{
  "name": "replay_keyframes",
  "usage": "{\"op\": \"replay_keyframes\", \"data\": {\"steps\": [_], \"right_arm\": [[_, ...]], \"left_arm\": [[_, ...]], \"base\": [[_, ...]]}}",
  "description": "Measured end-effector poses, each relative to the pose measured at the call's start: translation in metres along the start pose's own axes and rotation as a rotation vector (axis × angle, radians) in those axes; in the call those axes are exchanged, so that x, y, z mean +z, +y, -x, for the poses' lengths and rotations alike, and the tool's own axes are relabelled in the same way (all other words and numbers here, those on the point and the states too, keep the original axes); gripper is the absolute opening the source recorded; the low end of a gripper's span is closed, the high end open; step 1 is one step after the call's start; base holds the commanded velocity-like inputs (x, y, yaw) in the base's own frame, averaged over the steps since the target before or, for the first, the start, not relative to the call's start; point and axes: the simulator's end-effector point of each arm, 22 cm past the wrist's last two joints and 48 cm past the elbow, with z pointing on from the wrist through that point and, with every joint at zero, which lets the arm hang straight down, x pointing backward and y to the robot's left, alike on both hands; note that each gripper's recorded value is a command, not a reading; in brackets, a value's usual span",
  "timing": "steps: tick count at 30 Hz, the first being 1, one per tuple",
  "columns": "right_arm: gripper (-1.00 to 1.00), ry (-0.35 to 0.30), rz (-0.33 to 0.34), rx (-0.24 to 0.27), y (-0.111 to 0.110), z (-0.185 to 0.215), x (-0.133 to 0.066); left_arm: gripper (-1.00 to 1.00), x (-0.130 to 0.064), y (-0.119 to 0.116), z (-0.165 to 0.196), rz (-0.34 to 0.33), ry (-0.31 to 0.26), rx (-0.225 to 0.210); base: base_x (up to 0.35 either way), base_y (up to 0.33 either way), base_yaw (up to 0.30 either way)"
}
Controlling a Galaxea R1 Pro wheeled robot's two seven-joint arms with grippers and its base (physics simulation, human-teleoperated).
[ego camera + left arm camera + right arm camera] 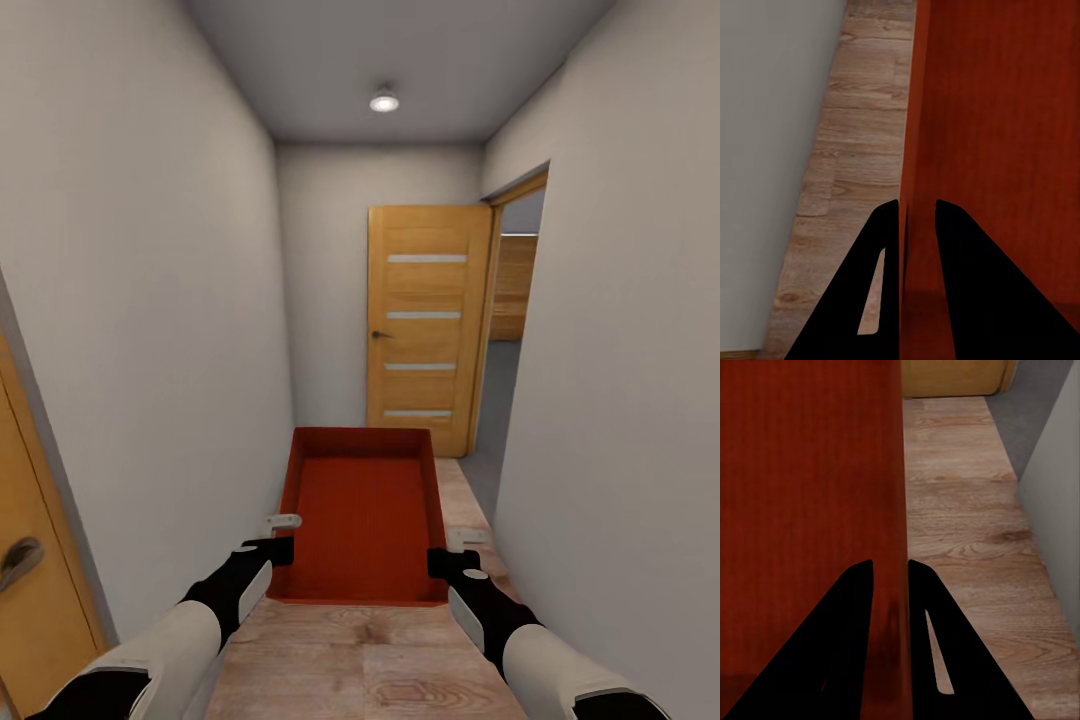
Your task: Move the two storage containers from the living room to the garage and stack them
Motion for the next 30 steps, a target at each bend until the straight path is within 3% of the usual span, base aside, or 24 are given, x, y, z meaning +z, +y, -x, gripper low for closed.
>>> {"op": "replay_keyframes", "data": {"steps": [30], "right_arm": [[-1.0, -0.003, 0.0, -0.001, -0.0003, 0.0007, 0.0]], "left_arm": [[-1.0, 0.0, -0.0003, 0.0003, -0.001, -0.003, -0.001]], "base": [[0.323, 0.0, 0.0]]}}
